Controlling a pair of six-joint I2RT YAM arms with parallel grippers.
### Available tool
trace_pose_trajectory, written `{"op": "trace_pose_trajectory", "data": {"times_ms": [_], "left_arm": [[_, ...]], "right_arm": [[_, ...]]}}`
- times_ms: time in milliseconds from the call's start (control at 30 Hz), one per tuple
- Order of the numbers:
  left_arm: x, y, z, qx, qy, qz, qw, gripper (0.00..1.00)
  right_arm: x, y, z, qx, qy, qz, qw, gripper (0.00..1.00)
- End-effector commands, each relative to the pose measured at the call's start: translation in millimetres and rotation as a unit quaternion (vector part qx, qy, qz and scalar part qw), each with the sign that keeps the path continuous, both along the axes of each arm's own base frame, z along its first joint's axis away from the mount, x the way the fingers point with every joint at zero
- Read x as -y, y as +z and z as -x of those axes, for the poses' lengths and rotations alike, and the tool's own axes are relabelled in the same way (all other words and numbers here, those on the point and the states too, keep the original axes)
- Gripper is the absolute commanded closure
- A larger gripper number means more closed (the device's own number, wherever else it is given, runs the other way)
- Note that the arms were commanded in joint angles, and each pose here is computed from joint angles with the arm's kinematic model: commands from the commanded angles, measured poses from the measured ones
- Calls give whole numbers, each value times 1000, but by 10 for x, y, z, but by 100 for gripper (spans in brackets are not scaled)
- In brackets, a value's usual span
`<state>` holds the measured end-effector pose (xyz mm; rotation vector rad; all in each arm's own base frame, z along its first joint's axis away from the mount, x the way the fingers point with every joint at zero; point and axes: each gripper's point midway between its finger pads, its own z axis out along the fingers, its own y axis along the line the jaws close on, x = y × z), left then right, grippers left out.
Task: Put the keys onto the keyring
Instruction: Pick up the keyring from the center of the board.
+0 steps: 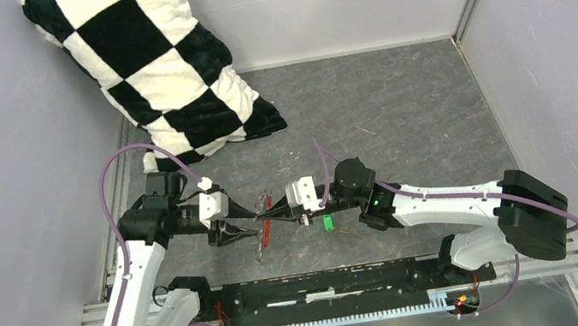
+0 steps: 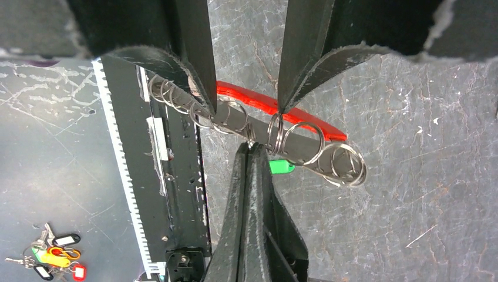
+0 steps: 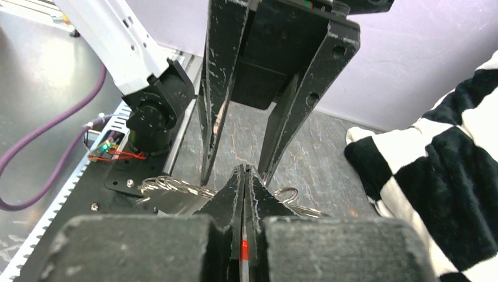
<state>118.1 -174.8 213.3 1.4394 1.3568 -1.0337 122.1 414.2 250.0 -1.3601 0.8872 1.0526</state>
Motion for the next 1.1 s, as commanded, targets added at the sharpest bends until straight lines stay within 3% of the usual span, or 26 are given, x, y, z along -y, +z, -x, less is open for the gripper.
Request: {"op": "trace_pose_trajectory", "data": {"times_ms": [0,400,833,967,1067], "left_arm": [[40,173,-31,8,-1,19,1000,51],[83,378,-23,-13,0,46,999,52],[52,233,120,-13,-14,28,999,56],[8,162,116,8,-12,4,1000,45],[5,210,70,24,-8,1,1000,43]], "right_arm": [[-21,293,80,-3,22,-56,998,100],[-63,259,88,-8,29,-49,998,99],[-79,251,89,4,22,-41,999,99],[-72,240,87,10,20,-37,999,100],[-66,228,83,11,18,-33,999,100]]}}
